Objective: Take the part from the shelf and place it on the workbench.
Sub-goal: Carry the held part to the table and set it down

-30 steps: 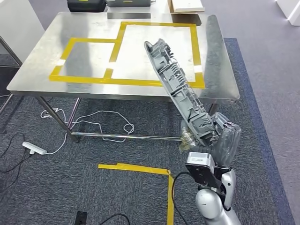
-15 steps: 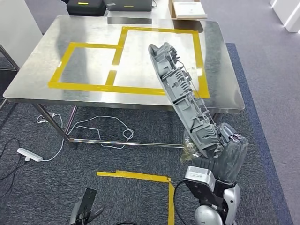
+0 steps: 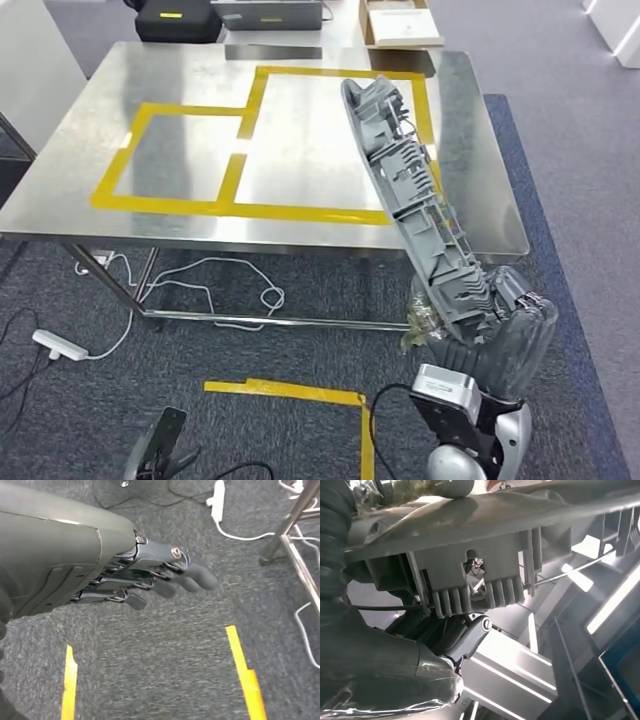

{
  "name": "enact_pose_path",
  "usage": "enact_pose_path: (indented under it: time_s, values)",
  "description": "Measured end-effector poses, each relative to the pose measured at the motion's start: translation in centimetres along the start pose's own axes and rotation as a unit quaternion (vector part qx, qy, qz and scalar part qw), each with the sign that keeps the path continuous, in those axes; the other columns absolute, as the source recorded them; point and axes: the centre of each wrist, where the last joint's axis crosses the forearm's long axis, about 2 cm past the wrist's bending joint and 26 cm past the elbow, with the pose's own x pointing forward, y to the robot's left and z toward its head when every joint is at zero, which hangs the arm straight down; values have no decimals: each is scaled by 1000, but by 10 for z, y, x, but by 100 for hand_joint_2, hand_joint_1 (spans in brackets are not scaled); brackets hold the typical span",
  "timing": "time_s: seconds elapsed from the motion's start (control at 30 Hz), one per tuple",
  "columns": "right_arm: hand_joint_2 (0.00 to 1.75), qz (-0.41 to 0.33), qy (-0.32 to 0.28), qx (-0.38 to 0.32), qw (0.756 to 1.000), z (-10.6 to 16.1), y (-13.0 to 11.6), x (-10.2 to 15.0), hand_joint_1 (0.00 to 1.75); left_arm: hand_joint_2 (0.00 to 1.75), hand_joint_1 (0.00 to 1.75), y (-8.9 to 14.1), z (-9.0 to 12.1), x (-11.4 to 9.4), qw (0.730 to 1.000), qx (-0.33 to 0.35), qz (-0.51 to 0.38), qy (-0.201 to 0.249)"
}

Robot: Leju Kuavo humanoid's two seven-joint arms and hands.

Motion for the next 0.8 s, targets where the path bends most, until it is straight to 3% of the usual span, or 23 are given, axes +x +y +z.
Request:
enact_pose_path:
  time_s: [0.8]
  values:
    - [175,20,2,-1,1000,-7,-1,-5,175,175,0,8,0,-3,1000,-3,-17,0]
